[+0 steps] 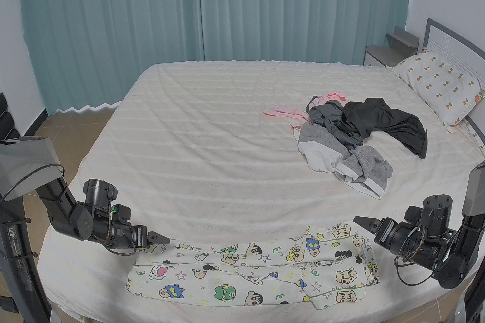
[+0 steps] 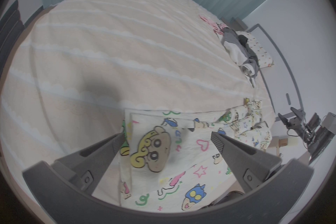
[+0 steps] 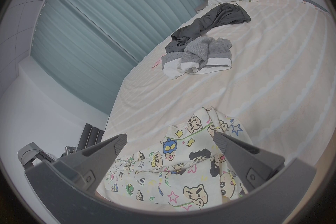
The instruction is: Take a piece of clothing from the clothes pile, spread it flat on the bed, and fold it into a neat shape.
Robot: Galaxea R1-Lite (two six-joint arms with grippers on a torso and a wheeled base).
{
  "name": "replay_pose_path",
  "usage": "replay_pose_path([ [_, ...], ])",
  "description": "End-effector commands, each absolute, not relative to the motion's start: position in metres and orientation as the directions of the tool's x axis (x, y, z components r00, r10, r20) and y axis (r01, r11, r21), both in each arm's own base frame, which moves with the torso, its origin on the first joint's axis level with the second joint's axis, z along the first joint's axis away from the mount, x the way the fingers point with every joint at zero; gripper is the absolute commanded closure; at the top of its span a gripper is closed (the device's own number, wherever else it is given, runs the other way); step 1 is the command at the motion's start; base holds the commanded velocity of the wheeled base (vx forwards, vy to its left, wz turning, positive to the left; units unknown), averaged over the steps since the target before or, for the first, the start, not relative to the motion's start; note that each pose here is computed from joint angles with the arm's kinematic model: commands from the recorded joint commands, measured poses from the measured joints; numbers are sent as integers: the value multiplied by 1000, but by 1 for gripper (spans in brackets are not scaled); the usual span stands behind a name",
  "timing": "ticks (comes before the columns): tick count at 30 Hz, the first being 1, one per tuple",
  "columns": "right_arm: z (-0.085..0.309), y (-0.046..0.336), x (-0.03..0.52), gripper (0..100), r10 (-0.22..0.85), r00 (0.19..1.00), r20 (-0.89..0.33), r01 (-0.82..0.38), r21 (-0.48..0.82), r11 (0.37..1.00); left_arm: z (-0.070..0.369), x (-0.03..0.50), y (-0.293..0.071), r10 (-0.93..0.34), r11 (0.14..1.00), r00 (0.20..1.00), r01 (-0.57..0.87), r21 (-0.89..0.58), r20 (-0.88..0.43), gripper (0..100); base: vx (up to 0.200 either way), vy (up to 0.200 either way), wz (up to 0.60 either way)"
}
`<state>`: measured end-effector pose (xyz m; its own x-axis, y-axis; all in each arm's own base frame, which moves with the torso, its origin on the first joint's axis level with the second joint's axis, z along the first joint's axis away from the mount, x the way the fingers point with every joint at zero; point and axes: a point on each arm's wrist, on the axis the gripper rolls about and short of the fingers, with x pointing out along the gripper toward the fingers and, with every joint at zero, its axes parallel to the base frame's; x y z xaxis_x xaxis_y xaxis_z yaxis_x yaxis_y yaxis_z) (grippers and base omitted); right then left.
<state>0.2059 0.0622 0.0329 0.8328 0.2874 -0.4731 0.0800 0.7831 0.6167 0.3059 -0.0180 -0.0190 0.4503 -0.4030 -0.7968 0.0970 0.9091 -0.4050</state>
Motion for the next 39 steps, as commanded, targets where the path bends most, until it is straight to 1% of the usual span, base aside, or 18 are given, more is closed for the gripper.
replay_pose_path([
  [1, 31, 61, 202, 0, 286, 825, -487, 89, 612, 786, -21, 306, -23, -391, 916, 442, 100, -389, -807, 100, 0, 0, 0],
  [12, 33, 61, 202, 0, 287, 829, -479, 83, 615, 784, -18, 307, -22, -389, 916, 457, 102, -388, -800, 100, 0, 0, 0],
  [22, 31, 61, 202, 0, 287, 823, -490, 89, 611, 786, 9, 313, -15, -400, 908, 550, 128, -399, -733, 100, 0, 0, 0],
  [28, 30, 61, 202, 0, 287, 822, -493, 91, 610, 787, 13, 320, -14, -421, 897, 620, 174, -407, -662, 100, 0, 0, 0],
  [33, 27, 61, 203, 0, 285, 817, -502, 98, 607, 789, 19, 326, -14, -454, 877, 659, 212, -430, -600, 100, 0, 0, 0],
  [39, 26, 62, 203, 0, 284, 814, -507, 101, 605, 790, 16, 333, -14, -458, 874, 699, 244, -419, -548, 100, 0, 0, 0],
])
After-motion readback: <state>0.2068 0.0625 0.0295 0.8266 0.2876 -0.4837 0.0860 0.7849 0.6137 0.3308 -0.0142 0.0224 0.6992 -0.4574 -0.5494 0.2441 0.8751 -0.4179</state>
